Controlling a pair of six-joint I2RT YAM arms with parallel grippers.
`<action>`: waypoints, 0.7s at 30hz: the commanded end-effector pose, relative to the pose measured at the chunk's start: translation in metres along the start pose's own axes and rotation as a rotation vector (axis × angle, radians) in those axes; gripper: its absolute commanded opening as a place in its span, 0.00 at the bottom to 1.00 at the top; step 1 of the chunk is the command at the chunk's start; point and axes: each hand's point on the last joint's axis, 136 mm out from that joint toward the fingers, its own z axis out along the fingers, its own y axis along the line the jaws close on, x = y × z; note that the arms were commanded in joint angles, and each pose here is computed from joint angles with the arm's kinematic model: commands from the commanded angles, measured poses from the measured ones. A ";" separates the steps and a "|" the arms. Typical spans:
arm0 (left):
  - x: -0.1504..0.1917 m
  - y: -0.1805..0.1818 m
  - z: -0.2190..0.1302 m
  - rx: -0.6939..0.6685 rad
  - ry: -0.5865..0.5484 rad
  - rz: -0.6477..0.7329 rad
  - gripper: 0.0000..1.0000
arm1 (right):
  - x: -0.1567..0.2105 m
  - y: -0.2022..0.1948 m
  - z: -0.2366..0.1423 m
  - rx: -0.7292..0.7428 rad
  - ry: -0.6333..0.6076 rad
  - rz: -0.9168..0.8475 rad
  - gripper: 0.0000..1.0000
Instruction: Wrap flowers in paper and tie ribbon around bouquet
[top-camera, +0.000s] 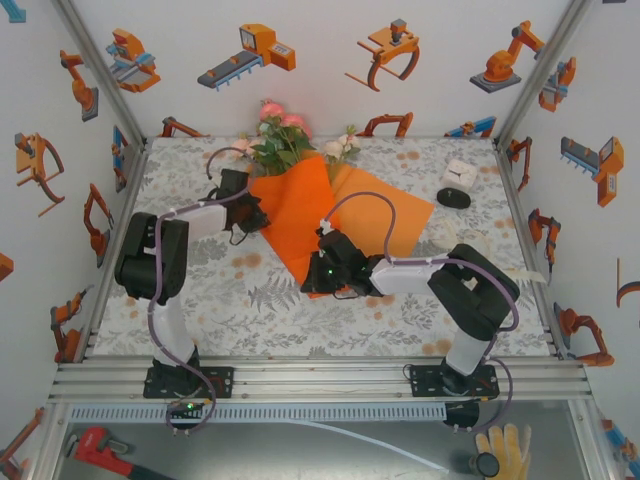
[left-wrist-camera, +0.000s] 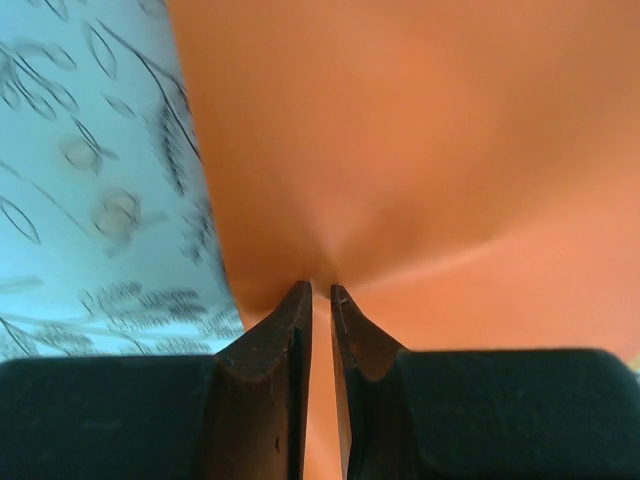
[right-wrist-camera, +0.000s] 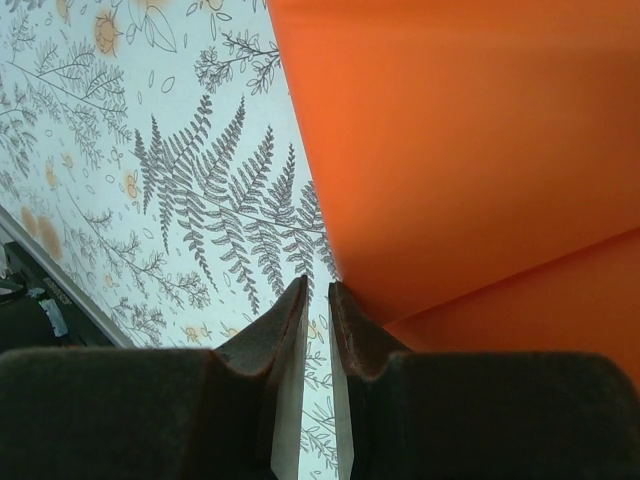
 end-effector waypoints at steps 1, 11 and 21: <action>-0.035 0.006 0.008 0.004 -0.057 -0.002 0.21 | 0.002 -0.009 -0.001 0.023 -0.009 0.000 0.19; -0.095 0.029 0.031 0.008 -0.095 -0.089 0.21 | 0.007 -0.014 0.001 0.041 0.003 0.004 0.19; -0.141 0.041 0.040 -0.010 -0.144 -0.102 0.21 | 0.002 -0.003 -0.007 0.009 -0.005 0.028 0.20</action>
